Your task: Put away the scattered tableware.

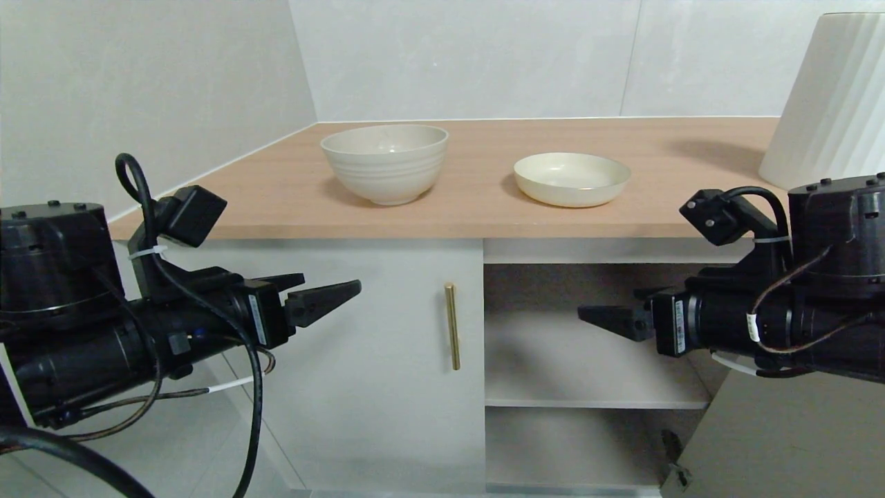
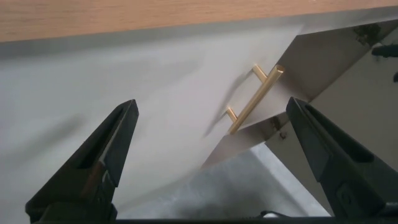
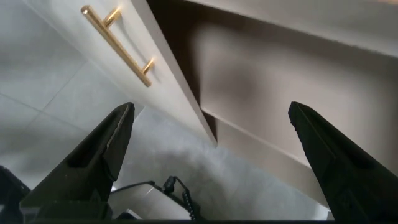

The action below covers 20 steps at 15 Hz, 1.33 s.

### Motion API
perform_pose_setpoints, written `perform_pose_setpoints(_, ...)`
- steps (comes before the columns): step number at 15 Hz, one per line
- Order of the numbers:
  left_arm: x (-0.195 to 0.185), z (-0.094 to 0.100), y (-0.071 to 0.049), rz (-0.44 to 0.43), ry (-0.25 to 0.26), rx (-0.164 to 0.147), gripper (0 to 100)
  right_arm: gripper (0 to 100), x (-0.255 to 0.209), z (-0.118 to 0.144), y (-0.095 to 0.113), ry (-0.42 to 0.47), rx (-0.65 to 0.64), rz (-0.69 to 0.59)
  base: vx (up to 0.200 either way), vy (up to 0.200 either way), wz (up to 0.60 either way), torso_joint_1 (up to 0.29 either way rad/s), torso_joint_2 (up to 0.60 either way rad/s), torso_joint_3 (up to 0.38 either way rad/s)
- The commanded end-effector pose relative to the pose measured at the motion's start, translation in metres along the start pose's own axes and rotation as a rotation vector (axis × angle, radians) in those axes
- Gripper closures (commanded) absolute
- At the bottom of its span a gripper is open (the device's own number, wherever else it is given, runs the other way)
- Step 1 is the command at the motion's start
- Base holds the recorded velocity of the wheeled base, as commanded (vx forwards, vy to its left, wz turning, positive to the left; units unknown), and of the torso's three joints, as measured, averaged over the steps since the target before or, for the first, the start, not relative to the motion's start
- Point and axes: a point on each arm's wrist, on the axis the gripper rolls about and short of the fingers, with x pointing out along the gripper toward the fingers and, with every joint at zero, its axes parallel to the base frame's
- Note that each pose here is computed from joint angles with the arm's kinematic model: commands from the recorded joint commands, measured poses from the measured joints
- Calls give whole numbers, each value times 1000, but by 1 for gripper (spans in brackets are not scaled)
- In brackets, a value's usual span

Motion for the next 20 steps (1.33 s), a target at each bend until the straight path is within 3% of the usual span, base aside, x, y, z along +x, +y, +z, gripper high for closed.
perform_pose_setpoints(1, 1, 0, 0, 0, 0, -4, 0, 0, 1, 3, 0, -9, 1, -4, 0, 0, 0, 0, 0, 0)
perform_pose_setpoints(3, 1, 1, 0, 0, -1, -3, 0, 0, 4, 6, 0, -23, 9, -56, 0, 0, 0, 0, 0, 0)
perform_pose_setpoints(10, 1, 1, 0, -1, -2, -3, 0, 0, 0, 6, 3, -27, 8, -44, 0, 0, 0, 0, -16, -17)
perform_pose_setpoints(20, 4, -1, 2, 2, 12, -9, 0, 0, -19, 7, 17, 4, -2, 6, 0, 0, 0, 74, -399, -329)
